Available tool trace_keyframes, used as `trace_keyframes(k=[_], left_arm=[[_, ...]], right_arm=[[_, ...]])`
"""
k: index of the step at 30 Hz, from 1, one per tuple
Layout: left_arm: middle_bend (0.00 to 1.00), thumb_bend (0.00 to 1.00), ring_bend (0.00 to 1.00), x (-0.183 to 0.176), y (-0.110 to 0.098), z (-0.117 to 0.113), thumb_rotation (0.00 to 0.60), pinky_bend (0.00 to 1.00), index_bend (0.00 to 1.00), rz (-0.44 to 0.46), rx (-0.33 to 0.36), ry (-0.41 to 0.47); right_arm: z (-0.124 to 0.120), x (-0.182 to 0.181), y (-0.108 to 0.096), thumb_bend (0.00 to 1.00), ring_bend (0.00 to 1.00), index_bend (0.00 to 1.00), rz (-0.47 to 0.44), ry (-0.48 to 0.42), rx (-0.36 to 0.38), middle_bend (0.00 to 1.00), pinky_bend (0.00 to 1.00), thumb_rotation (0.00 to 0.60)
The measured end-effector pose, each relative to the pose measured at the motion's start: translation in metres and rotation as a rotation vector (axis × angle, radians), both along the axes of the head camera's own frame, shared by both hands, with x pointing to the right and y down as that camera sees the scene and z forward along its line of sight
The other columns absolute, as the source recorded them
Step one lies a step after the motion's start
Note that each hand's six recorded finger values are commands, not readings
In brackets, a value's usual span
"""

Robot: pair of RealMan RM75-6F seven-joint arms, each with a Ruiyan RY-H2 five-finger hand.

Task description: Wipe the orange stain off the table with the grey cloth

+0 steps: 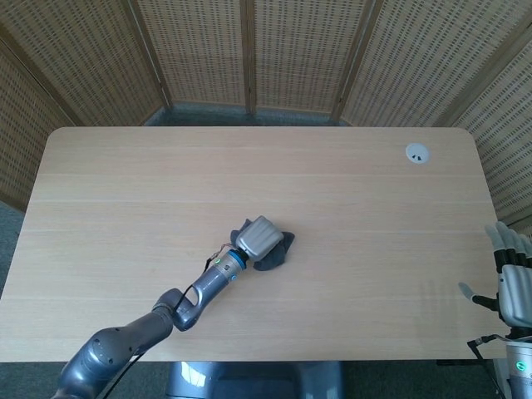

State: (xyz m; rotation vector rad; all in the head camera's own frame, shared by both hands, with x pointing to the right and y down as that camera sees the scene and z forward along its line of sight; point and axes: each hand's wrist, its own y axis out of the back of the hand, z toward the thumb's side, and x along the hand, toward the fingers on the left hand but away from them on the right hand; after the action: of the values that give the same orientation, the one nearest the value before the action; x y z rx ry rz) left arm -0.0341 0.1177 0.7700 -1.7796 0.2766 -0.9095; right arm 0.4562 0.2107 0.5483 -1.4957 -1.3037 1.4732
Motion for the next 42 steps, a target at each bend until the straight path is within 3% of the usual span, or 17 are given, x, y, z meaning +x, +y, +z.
trace_keyframes(k=[9, 21, 30, 42], left_arm=[[0.74, 0.13, 0.72, 0.034, -0.004, -0.019, 0.600, 0.94, 0.73, -0.024, 0.020, 0.090], [0.73, 0.13, 0.72, 0.019, -0.002, -0.011, 0.600, 0.93, 0.72, -0.085, -0.037, 0.115], [0.73, 0.13, 0.72, -0.022, -0.001, 0.000, 0.600, 0.93, 0.73, -0.166, -0.077, 0.153], [0.73, 0.13, 0.72, -0.092, -0.010, 0.013, 0.600, 0.93, 0.72, -0.215, -0.062, 0.094]], right_arm=[[0.000, 0.001, 0.000, 0.00, 0.00, 0.00, 0.003, 0.000, 0.000, 0.00, 0.00, 0.600], [0.000, 0.000, 0.000, 0.00, 0.00, 0.00, 0.000, -0.001, -0.001, 0.00, 0.00, 0.600], [0.001, 0.000, 0.000, 0.00, 0.00, 0.00, -0.001, 0.002, -0.003, 0.00, 0.00, 0.600], [0.004, -0.005, 0.002, 0.00, 0.00, 0.00, -0.016, 0.016, -0.008, 0.00, 0.00, 0.600]])
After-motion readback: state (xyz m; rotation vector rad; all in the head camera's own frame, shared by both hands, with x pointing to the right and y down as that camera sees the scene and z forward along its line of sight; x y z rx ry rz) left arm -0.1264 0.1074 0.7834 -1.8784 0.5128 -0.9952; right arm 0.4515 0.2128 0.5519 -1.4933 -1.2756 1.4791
